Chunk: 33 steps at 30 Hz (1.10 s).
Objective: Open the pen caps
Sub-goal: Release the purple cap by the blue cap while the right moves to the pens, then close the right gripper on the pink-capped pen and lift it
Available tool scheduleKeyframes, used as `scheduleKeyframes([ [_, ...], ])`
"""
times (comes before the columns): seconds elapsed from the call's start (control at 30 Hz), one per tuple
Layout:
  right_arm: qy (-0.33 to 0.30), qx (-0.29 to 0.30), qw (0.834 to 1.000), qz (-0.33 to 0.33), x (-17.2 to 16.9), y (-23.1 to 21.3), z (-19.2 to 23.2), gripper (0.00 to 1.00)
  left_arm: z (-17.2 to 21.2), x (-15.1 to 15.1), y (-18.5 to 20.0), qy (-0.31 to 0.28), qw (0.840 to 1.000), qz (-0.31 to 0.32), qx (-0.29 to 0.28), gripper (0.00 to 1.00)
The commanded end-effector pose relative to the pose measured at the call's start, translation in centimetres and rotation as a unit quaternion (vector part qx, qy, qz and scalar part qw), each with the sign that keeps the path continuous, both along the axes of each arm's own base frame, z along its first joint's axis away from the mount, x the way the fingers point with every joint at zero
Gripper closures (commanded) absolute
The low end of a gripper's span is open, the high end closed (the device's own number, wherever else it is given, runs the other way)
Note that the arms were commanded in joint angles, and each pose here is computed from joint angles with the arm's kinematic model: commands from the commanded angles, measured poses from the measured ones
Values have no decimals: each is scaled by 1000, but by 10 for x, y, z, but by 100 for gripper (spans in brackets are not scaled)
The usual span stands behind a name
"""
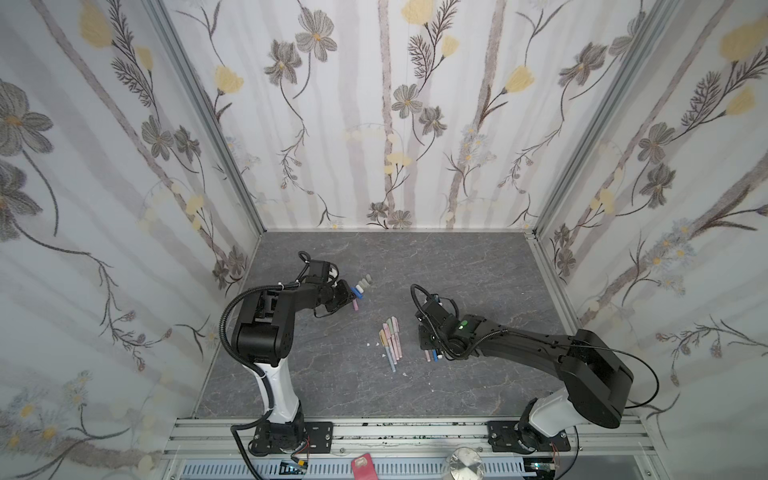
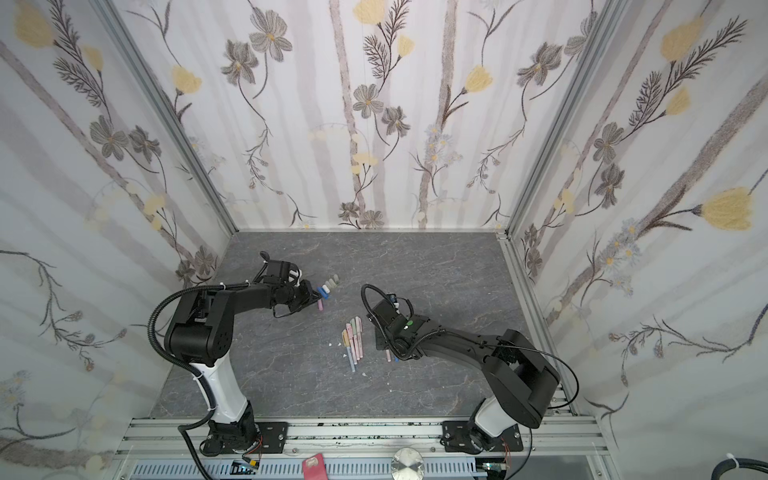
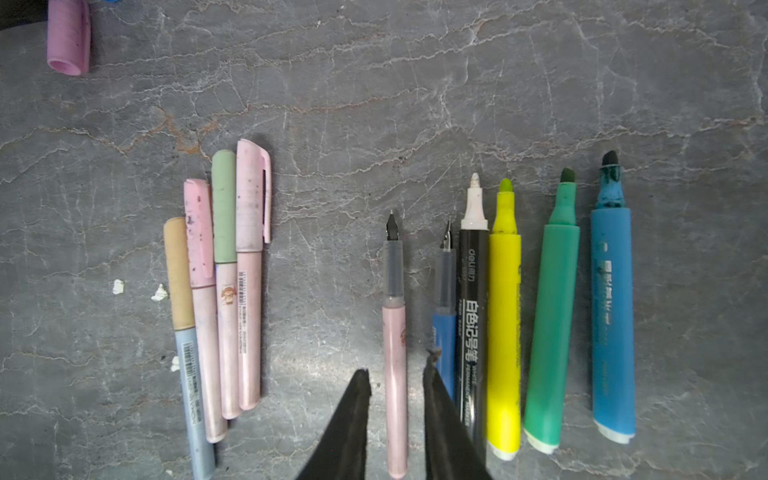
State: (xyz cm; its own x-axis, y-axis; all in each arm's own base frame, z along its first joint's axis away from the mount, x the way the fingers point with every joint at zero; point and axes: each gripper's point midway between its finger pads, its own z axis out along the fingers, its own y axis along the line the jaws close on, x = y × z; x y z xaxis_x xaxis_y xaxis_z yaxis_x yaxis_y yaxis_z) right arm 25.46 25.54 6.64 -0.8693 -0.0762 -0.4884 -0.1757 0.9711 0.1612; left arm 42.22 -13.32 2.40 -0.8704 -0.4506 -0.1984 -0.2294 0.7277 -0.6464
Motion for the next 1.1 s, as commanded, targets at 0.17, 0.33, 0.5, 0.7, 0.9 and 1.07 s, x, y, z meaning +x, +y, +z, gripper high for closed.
scheduleKeyframes([
  [0.17, -9, 34, 999, 18, 2, 15, 10, 75, 0, 7, 19, 3, 998, 46, 29, 91],
  [0.33, 1, 28, 999, 41, 4, 31, 7, 73, 12, 11, 21, -6, 998, 52, 25, 82],
  [0.5, 17, 7, 998, 56, 8, 46, -6, 72, 31, 12, 19, -23, 999, 48, 13, 70],
  [0.7, 23, 1, 998, 62, 10, 58, -13, 69, 64, 10, 15, -51, 998, 41, -5, 65],
  [0.9, 27, 4, 997, 70, 11, 70, -16, 66, 106, 8, 21, -84, 996, 40, -3, 63],
  [1.07, 33, 3, 997, 76, 8, 77, -22, 66, 122, 2, 29, -95, 995, 42, 2, 63],
])
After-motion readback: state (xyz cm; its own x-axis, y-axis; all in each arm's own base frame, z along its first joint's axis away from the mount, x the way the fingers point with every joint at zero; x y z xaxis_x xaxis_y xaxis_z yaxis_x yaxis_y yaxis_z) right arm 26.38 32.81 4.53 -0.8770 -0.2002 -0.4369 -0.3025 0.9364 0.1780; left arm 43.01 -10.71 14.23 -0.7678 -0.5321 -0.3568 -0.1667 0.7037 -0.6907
